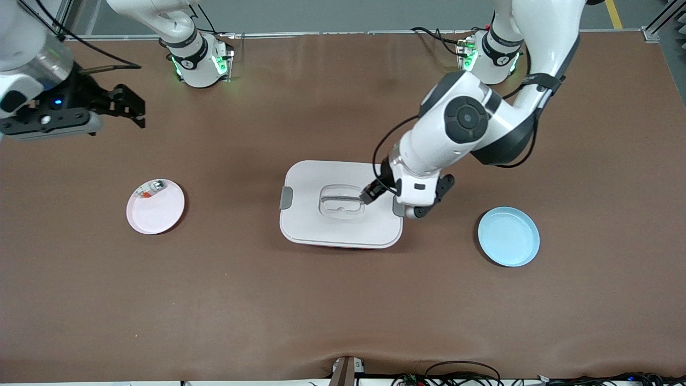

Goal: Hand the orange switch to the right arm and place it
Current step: 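Lift the switch with the left gripper and carry it over the white box, then reach the right gripper toward the switch held by the left gripper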

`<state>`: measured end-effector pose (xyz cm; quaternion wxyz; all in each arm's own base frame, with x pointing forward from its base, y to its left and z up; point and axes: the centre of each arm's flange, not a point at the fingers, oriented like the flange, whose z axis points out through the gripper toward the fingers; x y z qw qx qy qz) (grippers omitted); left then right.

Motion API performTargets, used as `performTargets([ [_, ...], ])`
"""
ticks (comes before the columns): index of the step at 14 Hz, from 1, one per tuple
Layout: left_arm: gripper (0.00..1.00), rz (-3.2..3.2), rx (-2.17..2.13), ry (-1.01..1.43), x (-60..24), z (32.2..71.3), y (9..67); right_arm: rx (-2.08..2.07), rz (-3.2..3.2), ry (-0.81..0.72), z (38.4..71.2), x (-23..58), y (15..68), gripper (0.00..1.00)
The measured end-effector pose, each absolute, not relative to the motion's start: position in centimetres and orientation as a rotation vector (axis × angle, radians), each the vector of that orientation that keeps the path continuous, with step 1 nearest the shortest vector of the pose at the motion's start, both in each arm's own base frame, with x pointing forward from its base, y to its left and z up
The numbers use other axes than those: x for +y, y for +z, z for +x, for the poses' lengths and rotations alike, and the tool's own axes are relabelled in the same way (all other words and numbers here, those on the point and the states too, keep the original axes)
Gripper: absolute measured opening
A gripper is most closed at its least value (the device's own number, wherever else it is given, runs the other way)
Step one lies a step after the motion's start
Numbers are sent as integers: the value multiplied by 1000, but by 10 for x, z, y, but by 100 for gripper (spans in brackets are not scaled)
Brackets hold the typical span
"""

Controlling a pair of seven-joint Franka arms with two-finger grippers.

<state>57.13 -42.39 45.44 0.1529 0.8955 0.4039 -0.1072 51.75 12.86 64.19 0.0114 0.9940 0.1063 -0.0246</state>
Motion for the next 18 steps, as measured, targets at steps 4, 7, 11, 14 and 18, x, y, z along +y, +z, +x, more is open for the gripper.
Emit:
performTargets([
  [4, 73, 2390, 1259, -447, -455, 563, 464, 383, 3160, -122, 502, 192, 627, 100],
  [7, 73, 2238, 1320, -506, -470, 562, 469, 280, 3243, -126, 494, 235, 603, 100],
  [11, 73, 2134, 1392, -535, -489, 560, 457, 137, 3459, 3, 472, 277, 558, 100],
  [14, 73, 2088, 1423, -586, -494, 562, 442, -50, 3617, 128, 461, 266, 526, 100],
  [18, 73, 2034, 1439, -627, -498, 562, 439, -235, 3817, 108, 466, 251, 497, 100],
])
